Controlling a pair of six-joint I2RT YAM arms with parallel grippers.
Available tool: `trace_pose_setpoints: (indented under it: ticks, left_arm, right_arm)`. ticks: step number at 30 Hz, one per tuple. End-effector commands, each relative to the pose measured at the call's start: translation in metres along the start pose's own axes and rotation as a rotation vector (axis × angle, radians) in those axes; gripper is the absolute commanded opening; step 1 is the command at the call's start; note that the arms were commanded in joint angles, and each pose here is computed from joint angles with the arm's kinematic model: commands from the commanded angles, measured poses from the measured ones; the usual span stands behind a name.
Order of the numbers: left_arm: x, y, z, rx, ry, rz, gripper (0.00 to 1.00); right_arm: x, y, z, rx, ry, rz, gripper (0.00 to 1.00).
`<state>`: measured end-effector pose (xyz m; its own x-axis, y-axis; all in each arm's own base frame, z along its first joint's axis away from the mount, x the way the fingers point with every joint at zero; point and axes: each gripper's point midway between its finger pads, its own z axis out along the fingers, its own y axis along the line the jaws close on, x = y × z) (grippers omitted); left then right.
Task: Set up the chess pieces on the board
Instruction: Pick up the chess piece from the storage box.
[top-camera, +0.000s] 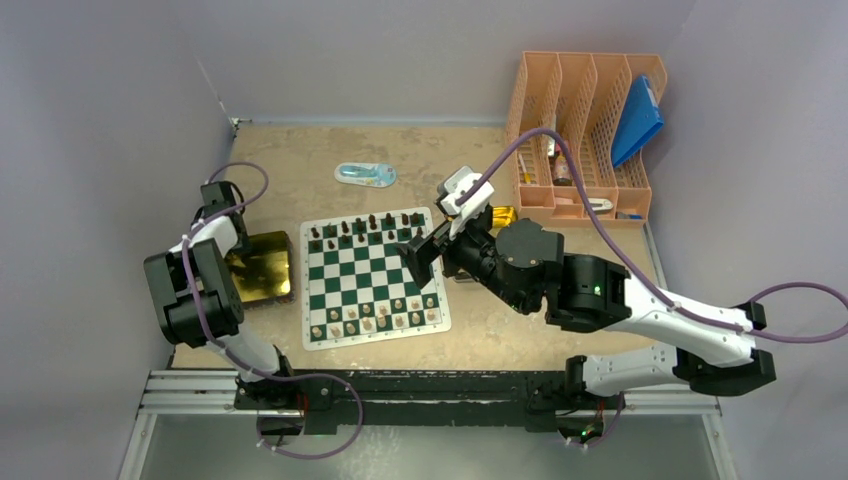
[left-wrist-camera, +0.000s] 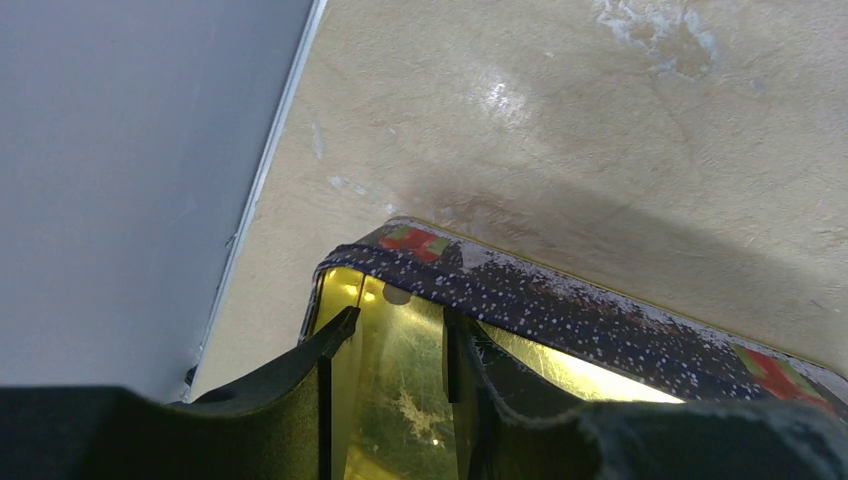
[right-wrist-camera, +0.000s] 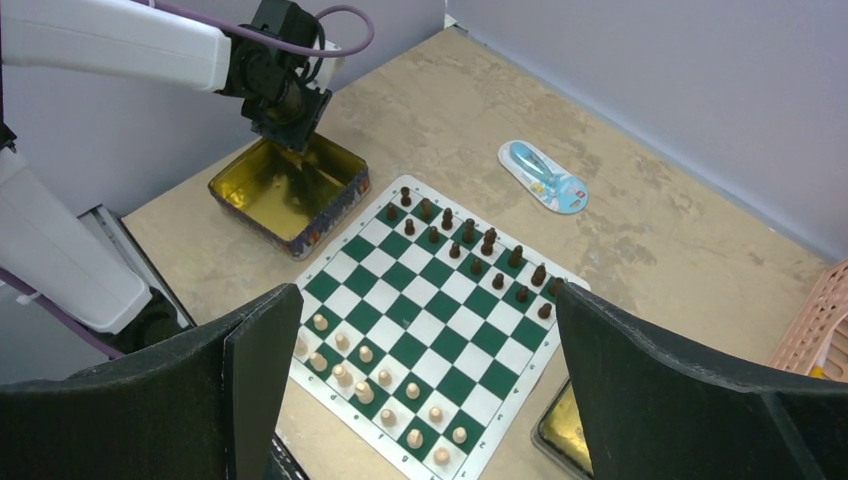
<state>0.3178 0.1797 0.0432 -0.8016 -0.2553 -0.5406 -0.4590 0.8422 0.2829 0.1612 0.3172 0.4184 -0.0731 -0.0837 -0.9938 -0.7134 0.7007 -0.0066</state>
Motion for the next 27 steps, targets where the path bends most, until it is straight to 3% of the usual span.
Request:
trace_pose_setpoints:
  ticks: [1, 15, 27]
  left_arm:
    - [-0.016, 0.002, 0.008, 0.005, -0.047, 0.010, 0.34]
    - [-0.008, -0.007, 0.025, 0.028, -0.025, 0.005, 0.27]
    - [-0.020, -0.002, 0.020, 0.023, -0.114, 0.070, 0.26]
  right_arm:
    - [-0.016, -0.001, 0.000, 0.012, -0.045, 0.014, 0.99]
    - [-0.012, -0.002, 0.006, 0.030, -0.035, -0.016, 0.99]
    - [-0.011, -0.001, 0.006, 0.025, -0.035, -0.019, 0.99]
